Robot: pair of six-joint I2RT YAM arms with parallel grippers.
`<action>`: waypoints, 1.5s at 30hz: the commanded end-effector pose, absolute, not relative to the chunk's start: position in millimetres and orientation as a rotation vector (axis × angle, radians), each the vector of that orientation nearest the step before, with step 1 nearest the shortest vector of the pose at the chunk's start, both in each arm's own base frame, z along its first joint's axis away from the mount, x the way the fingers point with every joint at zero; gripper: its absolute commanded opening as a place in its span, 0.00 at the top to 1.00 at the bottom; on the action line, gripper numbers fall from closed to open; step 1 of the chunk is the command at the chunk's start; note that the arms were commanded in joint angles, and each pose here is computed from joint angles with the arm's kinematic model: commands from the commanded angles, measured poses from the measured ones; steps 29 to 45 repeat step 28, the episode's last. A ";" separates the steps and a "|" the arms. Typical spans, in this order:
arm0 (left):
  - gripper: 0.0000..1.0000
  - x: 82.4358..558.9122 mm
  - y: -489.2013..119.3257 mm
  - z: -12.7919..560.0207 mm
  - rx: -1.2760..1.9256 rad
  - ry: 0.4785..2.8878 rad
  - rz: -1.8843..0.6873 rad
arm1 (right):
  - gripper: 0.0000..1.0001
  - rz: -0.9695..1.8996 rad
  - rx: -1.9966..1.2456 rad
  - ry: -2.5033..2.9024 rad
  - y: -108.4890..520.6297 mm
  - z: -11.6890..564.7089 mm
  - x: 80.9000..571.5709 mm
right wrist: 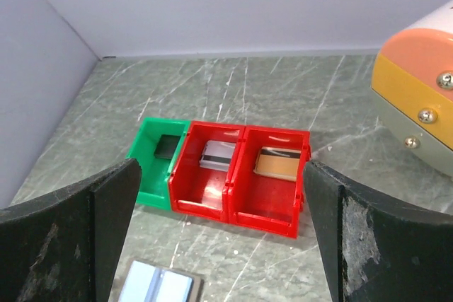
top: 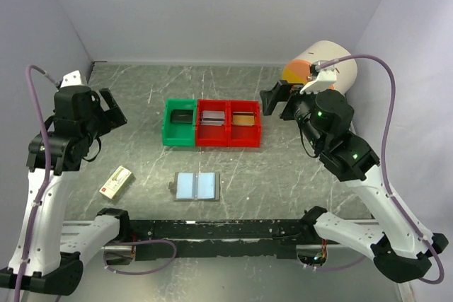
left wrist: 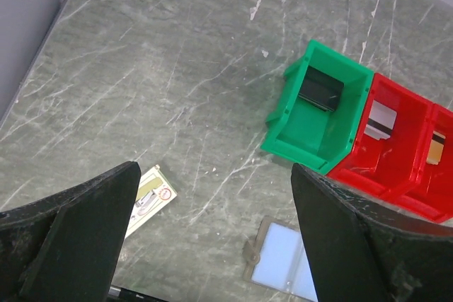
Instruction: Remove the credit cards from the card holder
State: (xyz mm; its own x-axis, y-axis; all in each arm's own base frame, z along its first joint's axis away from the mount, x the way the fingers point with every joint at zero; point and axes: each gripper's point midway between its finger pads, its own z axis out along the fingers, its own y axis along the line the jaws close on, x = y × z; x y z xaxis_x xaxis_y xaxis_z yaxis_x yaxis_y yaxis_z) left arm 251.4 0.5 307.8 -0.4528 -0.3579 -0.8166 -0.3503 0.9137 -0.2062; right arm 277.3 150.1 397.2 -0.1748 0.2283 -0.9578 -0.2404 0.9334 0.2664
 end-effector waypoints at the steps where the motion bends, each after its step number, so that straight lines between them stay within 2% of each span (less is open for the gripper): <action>1: 0.00 237.7 5.5 317.2 -0.538 2.062 -0.008 | 0.00 0.429 -0.045 1.735 147.8 392.8 265.2; 18: 0.00 242.2 -1.0 337.2 -0.498 2.040 -0.052 | 0.00 0.457 -0.048 1.671 137.3 406.8 250.0; 28: 0.00 238.9 0.6 343.3 -0.488 2.014 -0.051 | 0.00 0.413 -0.055 1.741 141.8 388.4 259.6; 45: 0.00 238.9 0.6 343.3 -0.488 2.014 -0.051 | 0.00 0.413 -0.055 1.741 141.8 388.4 259.6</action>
